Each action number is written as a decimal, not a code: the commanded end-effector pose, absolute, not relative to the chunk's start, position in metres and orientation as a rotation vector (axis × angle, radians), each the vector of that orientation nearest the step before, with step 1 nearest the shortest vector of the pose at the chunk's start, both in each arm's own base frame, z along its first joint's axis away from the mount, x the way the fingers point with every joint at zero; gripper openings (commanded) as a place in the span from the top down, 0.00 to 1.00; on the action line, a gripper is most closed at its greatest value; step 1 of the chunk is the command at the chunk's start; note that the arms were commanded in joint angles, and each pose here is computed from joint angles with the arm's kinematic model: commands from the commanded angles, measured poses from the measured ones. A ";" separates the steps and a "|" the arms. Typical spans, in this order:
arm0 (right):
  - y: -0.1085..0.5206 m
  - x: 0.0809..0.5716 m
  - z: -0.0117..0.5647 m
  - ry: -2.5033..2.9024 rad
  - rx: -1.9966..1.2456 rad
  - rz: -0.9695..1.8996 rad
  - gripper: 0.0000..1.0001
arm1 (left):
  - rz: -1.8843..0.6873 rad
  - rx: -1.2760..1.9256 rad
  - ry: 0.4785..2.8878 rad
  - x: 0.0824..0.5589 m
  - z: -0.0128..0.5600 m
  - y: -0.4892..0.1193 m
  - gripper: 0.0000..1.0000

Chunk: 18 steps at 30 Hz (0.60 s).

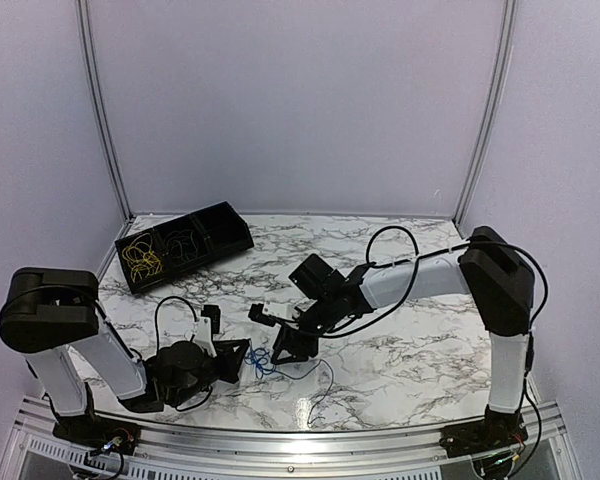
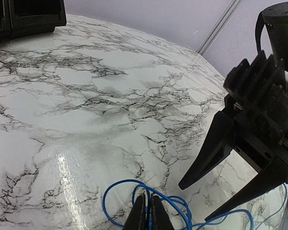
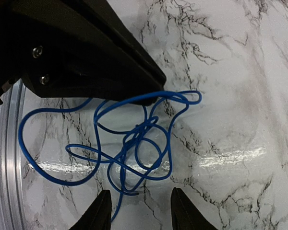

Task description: Untangle the cables

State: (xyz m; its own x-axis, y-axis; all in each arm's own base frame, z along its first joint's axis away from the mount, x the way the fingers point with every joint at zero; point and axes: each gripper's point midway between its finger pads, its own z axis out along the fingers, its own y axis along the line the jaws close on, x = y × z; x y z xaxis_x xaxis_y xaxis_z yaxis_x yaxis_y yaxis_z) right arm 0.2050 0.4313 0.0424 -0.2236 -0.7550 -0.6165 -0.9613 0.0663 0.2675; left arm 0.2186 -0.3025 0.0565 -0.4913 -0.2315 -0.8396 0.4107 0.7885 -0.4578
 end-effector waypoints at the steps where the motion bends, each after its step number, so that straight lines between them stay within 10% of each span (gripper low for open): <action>1: 0.452 0.203 0.062 1.998 -1.685 1.034 0.57 | -0.807 0.096 1.916 0.218 0.060 -0.303 0.94; 18: 0.449 0.204 0.038 2.120 -1.675 1.008 0.71 | -0.802 0.079 1.910 0.215 0.060 -0.297 0.94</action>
State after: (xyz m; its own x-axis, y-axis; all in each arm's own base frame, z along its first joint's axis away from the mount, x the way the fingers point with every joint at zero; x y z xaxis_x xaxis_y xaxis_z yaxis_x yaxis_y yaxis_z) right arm 0.2049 0.4485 0.0366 -0.2968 -0.7439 -0.5987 -0.9286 0.0786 0.3628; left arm 0.2157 -0.2994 0.0575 -0.4916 -0.2672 -0.8288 0.3976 0.7779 -0.4866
